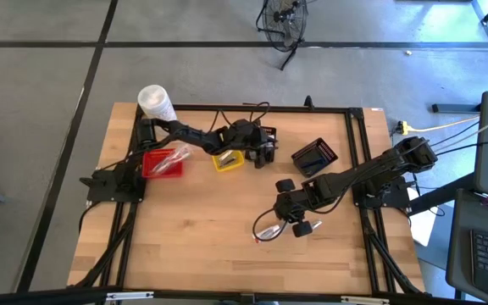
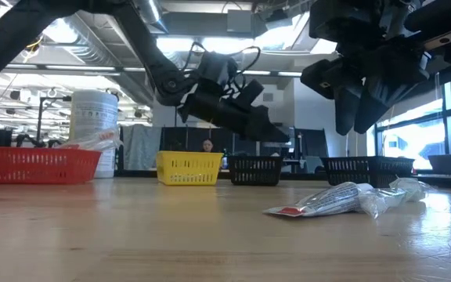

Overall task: Pick & Place Travel size toiletries
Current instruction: Put the green toothbrush into the red bin

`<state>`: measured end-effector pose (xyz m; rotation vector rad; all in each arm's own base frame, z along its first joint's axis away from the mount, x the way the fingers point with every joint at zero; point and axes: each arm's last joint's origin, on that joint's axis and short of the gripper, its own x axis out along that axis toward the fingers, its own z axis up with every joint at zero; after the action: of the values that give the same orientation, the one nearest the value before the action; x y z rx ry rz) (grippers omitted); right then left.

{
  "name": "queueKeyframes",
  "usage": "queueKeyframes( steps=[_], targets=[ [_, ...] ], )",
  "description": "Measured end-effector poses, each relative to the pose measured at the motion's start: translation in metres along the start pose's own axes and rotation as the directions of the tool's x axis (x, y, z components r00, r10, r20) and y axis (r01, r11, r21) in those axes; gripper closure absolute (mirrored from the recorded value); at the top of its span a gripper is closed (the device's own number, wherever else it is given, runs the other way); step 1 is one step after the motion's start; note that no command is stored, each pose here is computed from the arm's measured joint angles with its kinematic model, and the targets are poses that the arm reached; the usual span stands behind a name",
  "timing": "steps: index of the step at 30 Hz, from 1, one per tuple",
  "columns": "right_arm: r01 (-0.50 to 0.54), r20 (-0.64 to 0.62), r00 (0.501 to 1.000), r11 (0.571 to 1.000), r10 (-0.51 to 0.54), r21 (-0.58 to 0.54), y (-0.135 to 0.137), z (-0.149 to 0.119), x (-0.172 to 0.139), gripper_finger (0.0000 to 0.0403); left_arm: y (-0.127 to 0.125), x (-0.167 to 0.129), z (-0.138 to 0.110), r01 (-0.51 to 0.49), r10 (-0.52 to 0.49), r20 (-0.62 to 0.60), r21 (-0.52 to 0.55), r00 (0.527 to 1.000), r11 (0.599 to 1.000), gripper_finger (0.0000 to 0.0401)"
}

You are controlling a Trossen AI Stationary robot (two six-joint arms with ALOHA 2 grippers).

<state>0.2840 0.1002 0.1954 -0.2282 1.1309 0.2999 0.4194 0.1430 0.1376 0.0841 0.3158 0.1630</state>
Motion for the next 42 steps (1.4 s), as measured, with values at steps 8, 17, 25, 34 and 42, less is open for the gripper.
queueKeyframes(
  steps=[8, 17, 25, 34, 42],
  targets=[
    [0.000, 0.001, 1.000, 0.999, 0.000, 0.043, 0.000, 0.000, 0.000, 0.0293, -0.009, -0.017, 0.039, 0.005, -0.007, 0.071, 0.019, 0.997, 1.000, 0.0271],
    [-0.010, 0.009, 1.000, 0.991, 0.009, 0.130, 0.006, 0.001, 0.000, 0.0293, -0.039, -0.065, 0.087, 0.081, -0.082, -0.068, -0.006, 0.994, 0.997, 0.0275],
    [-0.036, 0.017, 0.999, 0.993, 0.034, 0.111, 0.025, 0.001, -0.001, 0.0293, -0.090, -0.101, 0.091, 0.168, -0.177, -0.330, -0.057, 0.927, 0.984, 0.0275],
    [-0.118, -0.009, 0.993, 0.990, 0.119, 0.081, 0.055, -0.004, -0.002, 0.0293, -0.164, -0.112, 0.086, 0.265, -0.248, -0.382, -0.009, 0.890, 0.964, 0.0275],
    [-0.039, -0.339, 0.937, 0.991, 0.081, 0.130, 0.071, -0.042, -0.013, 0.0293, -0.192, -0.127, 0.081, 0.042, 0.051, -0.406, 0.216, 0.913, 0.975, 0.0275]
  ],
)
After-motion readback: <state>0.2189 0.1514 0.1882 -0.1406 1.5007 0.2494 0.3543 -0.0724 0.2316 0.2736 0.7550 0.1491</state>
